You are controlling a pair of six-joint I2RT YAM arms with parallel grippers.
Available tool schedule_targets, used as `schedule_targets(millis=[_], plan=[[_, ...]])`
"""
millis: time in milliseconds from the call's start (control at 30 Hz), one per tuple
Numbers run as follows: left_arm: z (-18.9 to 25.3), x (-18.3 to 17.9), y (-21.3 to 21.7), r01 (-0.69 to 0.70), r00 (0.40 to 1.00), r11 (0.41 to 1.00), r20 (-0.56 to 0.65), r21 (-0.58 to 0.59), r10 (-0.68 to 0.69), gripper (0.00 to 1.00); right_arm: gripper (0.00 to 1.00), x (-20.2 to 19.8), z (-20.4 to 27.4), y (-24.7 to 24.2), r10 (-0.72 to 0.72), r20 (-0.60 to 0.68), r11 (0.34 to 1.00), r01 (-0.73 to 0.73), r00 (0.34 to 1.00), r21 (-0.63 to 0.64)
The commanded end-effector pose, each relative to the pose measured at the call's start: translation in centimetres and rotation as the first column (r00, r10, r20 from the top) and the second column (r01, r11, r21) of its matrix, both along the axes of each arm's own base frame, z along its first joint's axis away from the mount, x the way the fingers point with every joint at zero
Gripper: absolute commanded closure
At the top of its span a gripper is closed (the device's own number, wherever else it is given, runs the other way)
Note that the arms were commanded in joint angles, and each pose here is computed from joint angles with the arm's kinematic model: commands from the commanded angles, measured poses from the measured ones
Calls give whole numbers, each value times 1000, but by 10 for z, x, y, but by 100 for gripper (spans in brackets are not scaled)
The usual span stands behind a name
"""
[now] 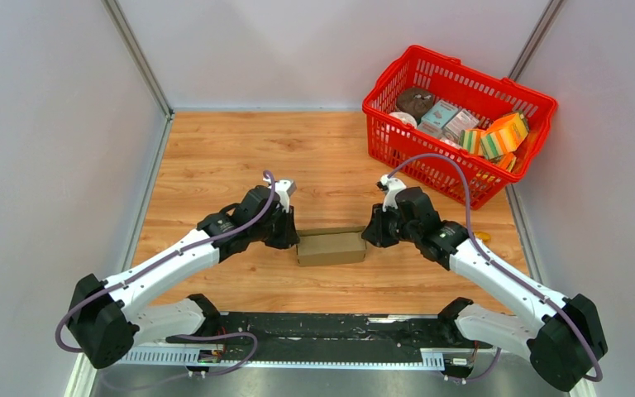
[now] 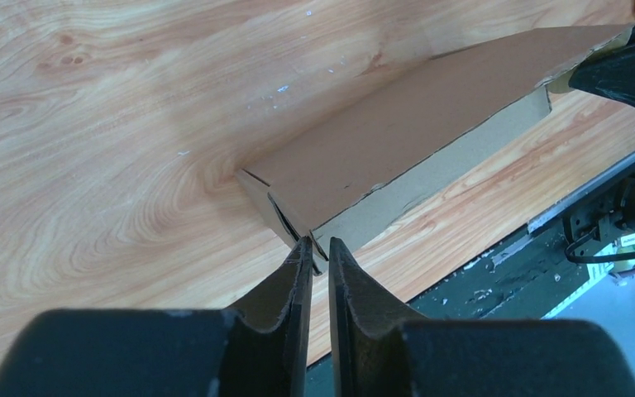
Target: Fold the paper box
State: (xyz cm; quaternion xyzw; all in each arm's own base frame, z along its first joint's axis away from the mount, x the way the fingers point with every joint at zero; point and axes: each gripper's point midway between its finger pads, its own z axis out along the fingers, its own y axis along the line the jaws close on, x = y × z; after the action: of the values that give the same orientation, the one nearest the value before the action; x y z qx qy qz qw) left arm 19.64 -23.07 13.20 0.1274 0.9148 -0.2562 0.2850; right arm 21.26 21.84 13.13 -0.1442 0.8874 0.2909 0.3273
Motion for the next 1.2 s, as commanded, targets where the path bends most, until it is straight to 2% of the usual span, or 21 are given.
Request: schedule_targets(millis=[0, 300, 533, 733, 867, 1033, 1167], plan=[[21, 7, -14, 10, 999, 999, 44, -54, -7, 81, 87, 10, 25, 14, -22, 35, 997, 19, 999, 80], [18, 6, -8, 1, 999, 1000, 48, -28, 0, 83, 92, 7, 25, 18, -54, -19, 991, 55, 998, 121], [2, 1, -3, 10, 1000, 1000, 27, 19, -11, 95, 99, 7, 19, 18, -79, -52, 988, 86, 995, 128], [-1, -3, 2, 20, 999, 999, 32, 46, -22, 97, 100, 5, 5, 5, -44, 33, 999, 44, 998, 2], [-8, -7, 2, 29, 999, 998, 22, 57, -30, 100, 100, -1, -3, 6, -12, 66, 1000, 13, 998, -22], [-19, -13, 1, 28, 999, 997, 15, 77, -29, 100, 100, -7, -17, 7, -5, 165, 992, 26, 986, -125], [-23, -21, -1, 17, 999, 997, 28, 81, -19, 100, 100, -12, -23, 8, -44, 173, 992, 63, 984, -108]])
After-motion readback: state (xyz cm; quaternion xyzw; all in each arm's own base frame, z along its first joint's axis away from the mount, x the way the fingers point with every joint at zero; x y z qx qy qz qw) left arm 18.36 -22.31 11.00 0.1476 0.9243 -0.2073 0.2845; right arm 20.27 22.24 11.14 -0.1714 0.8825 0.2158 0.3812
